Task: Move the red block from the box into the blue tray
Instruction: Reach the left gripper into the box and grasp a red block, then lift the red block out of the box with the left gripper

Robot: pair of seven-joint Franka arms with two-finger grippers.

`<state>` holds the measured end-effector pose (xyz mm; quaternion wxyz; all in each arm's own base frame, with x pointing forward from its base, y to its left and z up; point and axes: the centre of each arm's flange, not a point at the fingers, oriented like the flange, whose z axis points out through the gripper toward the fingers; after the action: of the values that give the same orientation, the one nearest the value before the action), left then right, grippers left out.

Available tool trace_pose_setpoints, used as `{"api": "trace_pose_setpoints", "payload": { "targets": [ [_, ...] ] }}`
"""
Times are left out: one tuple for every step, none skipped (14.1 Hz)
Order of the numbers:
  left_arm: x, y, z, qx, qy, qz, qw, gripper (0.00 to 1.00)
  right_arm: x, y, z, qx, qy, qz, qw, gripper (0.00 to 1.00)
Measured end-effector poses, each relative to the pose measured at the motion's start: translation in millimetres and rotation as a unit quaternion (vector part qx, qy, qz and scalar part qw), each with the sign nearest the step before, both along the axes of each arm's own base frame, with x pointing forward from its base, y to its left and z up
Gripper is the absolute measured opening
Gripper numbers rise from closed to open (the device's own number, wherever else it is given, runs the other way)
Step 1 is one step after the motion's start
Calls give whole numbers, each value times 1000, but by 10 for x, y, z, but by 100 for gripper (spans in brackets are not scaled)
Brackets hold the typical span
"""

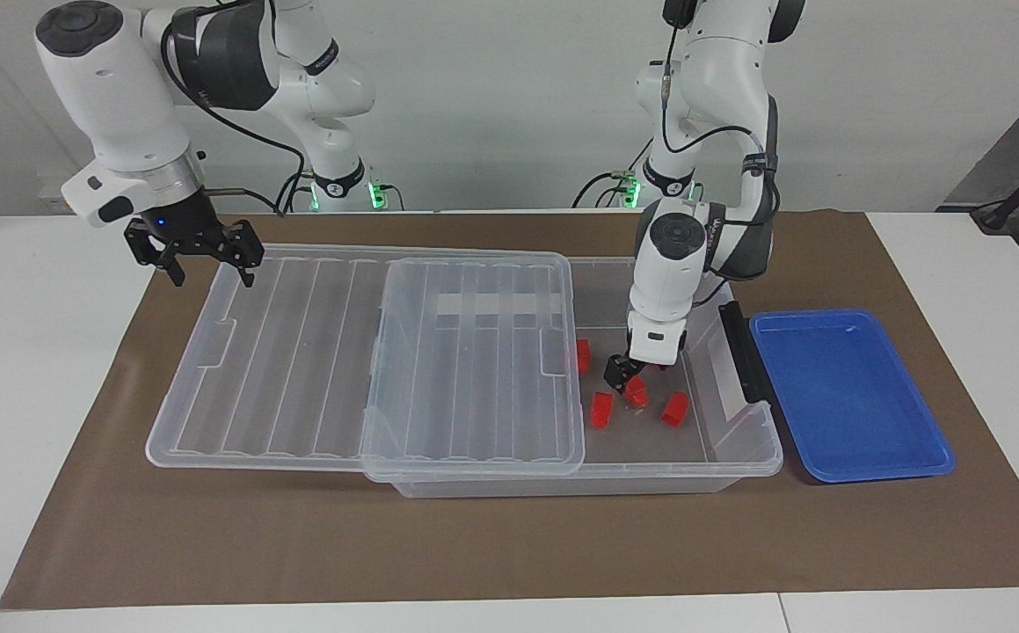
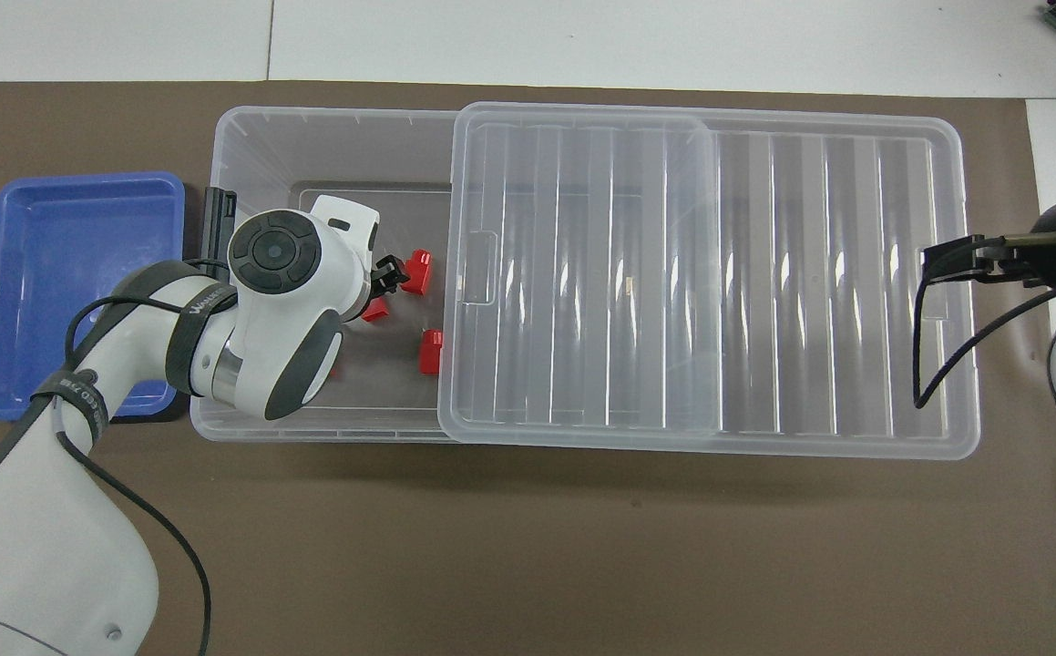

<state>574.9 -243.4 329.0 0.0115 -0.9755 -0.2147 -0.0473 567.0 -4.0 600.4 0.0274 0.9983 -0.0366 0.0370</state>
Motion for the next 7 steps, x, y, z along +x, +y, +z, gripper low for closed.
{"api": "trace_pose_setpoints", "payload": {
  "targets": [
    [-5,2,-19,0,0,0,1000,100,-13,-5,112,0,-2,-6,1000,99],
    [-5,0,-36,-1,-2,-1,1000,100,-23,-27,204,0,-5,-9,1000,99],
    [-3,-3,-65,-2,-3,-1,1000,100,-35,-56,258,1,-5,-12,1000,99],
    [2,-6,-100,-3,-4,-1,1000,100,-49,-84,268,1,0,-15,1000,99],
    [4,-9,-132,-2,-3,-2,1000,100,-61,-90,257,1,6,-16,1000,99],
    [5,-14,-157,-2,-2,-2,1000,100,-68,-74,250,1,10,-15,1000,99],
    [4,-22,-176,-2,-2,-3,1000,100,-74,-49,244,1,13,-13,1000,99]
  ]
}}
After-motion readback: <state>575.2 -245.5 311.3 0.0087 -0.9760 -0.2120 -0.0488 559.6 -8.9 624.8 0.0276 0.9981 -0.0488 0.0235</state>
